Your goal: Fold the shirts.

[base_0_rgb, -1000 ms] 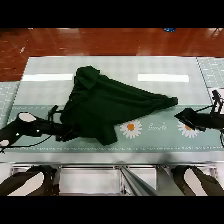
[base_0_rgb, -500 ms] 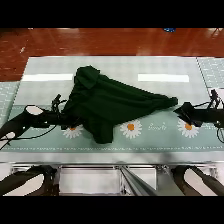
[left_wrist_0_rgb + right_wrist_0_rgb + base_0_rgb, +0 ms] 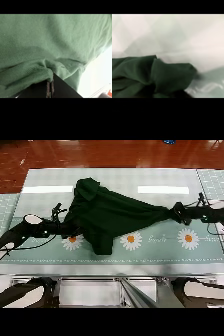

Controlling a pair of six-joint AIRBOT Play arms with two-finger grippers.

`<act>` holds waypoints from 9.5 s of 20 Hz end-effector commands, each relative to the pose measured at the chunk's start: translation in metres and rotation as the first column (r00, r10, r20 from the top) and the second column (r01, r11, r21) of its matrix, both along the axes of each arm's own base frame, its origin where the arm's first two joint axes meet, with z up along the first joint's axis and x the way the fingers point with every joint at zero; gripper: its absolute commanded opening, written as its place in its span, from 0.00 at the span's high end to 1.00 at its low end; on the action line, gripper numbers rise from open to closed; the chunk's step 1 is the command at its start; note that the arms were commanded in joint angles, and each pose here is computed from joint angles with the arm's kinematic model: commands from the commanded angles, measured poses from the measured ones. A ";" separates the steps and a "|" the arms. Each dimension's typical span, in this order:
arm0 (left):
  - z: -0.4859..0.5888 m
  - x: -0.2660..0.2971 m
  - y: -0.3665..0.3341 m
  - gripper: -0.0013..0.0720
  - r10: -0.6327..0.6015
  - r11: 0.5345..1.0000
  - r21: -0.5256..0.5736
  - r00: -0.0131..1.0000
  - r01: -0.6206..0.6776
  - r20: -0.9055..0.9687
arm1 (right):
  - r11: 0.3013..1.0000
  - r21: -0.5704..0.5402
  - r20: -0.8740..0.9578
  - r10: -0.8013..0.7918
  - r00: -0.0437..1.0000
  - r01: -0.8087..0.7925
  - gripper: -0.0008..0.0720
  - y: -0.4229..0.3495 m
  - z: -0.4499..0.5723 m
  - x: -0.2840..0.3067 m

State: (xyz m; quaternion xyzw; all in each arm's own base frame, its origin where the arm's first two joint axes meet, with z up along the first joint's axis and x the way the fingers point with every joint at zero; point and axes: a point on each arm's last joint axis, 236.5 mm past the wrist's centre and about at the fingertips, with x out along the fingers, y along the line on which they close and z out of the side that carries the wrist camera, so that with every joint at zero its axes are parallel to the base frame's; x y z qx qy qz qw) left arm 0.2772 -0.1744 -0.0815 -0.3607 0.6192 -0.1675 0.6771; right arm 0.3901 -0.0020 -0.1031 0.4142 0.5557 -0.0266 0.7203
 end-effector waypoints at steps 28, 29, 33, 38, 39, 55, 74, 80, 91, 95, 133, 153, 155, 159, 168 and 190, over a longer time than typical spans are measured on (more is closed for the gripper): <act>0.608 -0.113 0.142 0.96 -0.320 0.697 0.293 0.082 -0.654 0.944 | 0.691 -0.668 0.711 0.481 0.513 0.277 0.95 0.023 0.573 -0.214; 0.605 -0.127 0.146 0.96 -0.313 0.701 0.291 0.086 -0.651 0.946 | 0.689 -0.675 0.696 0.476 0.537 0.265 0.95 0.021 0.566 -0.219; 0.559 -0.125 0.161 0.96 -0.279 0.718 0.376 0.252 -0.586 0.927 | 0.739 -0.669 0.616 0.491 0.616 0.080 0.95 0.038 0.516 -0.208; 0.415 -0.025 0.167 0.96 -0.179 0.710 0.540 0.626 -0.452 0.759 | 0.821 -0.554 0.498 0.462 0.734 -0.140 0.95 0.044 0.407 -0.143; 0.379 0.003 0.165 0.96 -0.166 0.711 0.563 0.678 -0.421 0.716 | 0.834 -0.526 0.469 0.450 0.760 -0.169 0.95 0.041 0.378 -0.124; 0.061 0.316 0.120 0.96 -0.026 0.805 0.561 0.933 -0.194 0.359 | 0.973 -0.131 0.311 0.221 0.924 -0.188 0.95 0.004 0.100 0.174; 0.009 0.156 0.127 0.96 -0.297 0.869 0.346 0.931 0.355 -0.211 | 0.865 -0.050 -0.235 0.476 0.848 -0.499 0.95 0.006 0.022 0.035; 0.006 0.156 0.127 0.96 -0.291 0.877 0.328 0.932 0.350 -0.216 | 0.860 -0.028 -0.255 0.486 0.836 -0.509 0.95 0.013 0.015 0.027; 0.071 0.125 0.163 0.29 -0.179 0.917 0.323 0.965 0.234 -0.193 | 0.897 -0.251 -0.196 0.321 0.926 -0.364 0.42 -0.050 0.101 0.007; 0.064 0.059 0.204 0.29 0.019 0.940 0.340 0.994 0.019 -0.110 | 0.945 -0.283 -0.028 0.165 0.986 -0.166 0.42 -0.049 0.095 -0.040; -0.035 -0.068 0.079 0.96 0.088 0.996 0.044 0.972 -0.080 -0.220 | 0.984 0.142 -0.122 -0.091 0.988 0.109 0.43 0.032 -0.011 -0.153; 0.071 0.204 0.095 0.96 0.081 0.996 -0.049 0.989 -0.076 0.127 | 0.987 0.034 0.208 0.145 0.967 -0.156 0.95 0.016 0.091 0.069; 0.067 0.224 0.098 0.96 0.097 0.994 -0.054 0.987 -0.091 0.126 | 0.987 0.042 0.203 0.143 0.969 -0.155 0.95 0.014 0.084 0.083; 0.042 0.244 0.099 0.96 0.090 0.995 -0.055 0.990 -0.085 0.112 | 0.988 0.042 0.183 0.139 0.973 -0.149 0.95 0.018 0.058 0.100; 0.088 0.254 0.148 0.29 0.083 0.996 -0.047 0.981 -0.076 0.174 | 0.992 0.072 0.224 0.084 0.971 -0.102 0.42 -0.033 0.102 0.092; 0.122 0.097 0.077 0.29 -0.131 0.962 0.273 0.919 0.026 0.372 | 0.999 0.042 0.112 0.007 0.994 -0.012 0.41 -0.022 0.013 0.087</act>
